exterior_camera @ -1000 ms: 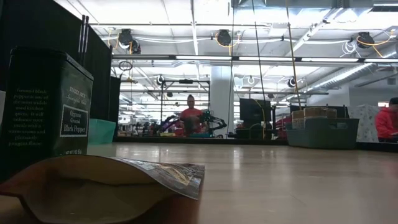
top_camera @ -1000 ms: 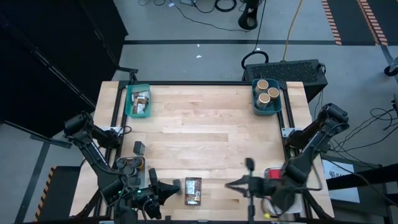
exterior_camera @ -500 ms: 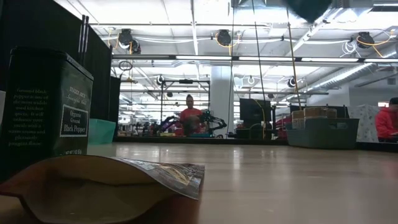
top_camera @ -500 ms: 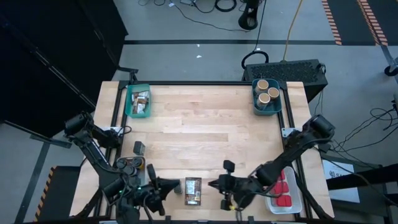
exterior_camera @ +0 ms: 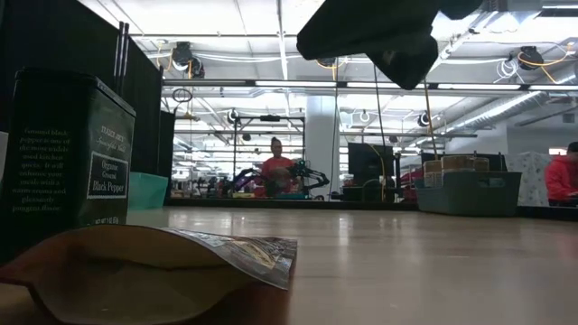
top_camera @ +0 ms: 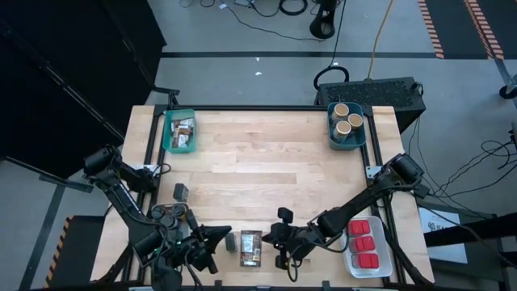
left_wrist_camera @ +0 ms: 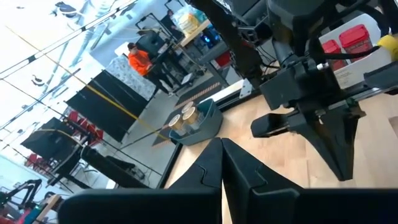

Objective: Sort spices by type
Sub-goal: Put the brown seasoning pack into the light green bin

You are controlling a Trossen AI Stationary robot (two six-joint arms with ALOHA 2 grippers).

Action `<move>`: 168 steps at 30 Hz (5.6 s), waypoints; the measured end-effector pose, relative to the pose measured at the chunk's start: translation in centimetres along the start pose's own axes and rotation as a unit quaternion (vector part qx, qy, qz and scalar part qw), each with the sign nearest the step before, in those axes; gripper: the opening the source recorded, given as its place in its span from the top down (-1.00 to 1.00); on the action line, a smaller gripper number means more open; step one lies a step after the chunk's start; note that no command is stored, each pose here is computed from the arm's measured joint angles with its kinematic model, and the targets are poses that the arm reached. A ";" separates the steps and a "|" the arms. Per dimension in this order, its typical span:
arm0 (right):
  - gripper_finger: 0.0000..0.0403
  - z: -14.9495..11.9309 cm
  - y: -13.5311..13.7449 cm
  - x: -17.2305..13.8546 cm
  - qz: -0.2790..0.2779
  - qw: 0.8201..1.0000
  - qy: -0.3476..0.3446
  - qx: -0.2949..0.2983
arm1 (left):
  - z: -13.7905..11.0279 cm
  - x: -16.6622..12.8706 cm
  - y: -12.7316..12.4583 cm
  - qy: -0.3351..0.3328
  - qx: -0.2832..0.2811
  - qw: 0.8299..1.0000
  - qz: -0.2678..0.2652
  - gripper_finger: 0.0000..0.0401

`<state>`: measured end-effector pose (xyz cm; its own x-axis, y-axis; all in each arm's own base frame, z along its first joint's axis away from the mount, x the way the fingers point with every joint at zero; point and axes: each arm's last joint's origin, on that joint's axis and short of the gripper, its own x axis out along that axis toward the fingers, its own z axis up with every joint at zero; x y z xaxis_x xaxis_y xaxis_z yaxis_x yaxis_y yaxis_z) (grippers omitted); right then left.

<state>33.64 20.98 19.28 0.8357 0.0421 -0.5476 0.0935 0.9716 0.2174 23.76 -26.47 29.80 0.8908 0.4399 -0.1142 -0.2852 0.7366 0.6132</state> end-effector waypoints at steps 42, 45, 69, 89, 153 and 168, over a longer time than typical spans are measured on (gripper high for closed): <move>1.00 -2.0 -0.2 2.1 -0.020 0.998 0.014 -0.057 | 0.0 0.0 0.0 -0.001 -0.002 1.000 -0.004 0.97; 0.99 -3.1 -0.4 3.2 -0.028 0.998 0.023 -0.051 | 0.0 0.0 0.0 -0.001 -0.002 1.000 -0.004 0.97; -0.31 -6.0 -3.1 8.7 -0.050 0.998 0.015 0.033 | 0.0 0.0 0.0 0.000 -0.001 1.000 -0.003 0.97; 0.74 -6.9 -3.9 9.4 -0.058 0.997 0.047 0.037 | 0.0 0.3 0.0 0.002 -0.001 1.000 0.000 0.97; 1.00 2.1 -10.9 -9.2 -0.203 0.895 -0.238 -0.317 | -11.3 12.0 6.2 0.042 -0.221 0.970 -0.088 0.01; 1.00 1.9 -10.6 -9.2 -0.194 0.902 -0.243 -0.299 | -11.1 13.9 7.3 -0.006 -0.265 0.951 -0.161 0.01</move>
<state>26.02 9.89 23.54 0.9552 -0.2936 -0.0376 0.2427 0.8495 -0.4685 30.10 -9.26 24.04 0.9653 0.1432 -0.2182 -0.1316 0.9890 0.0668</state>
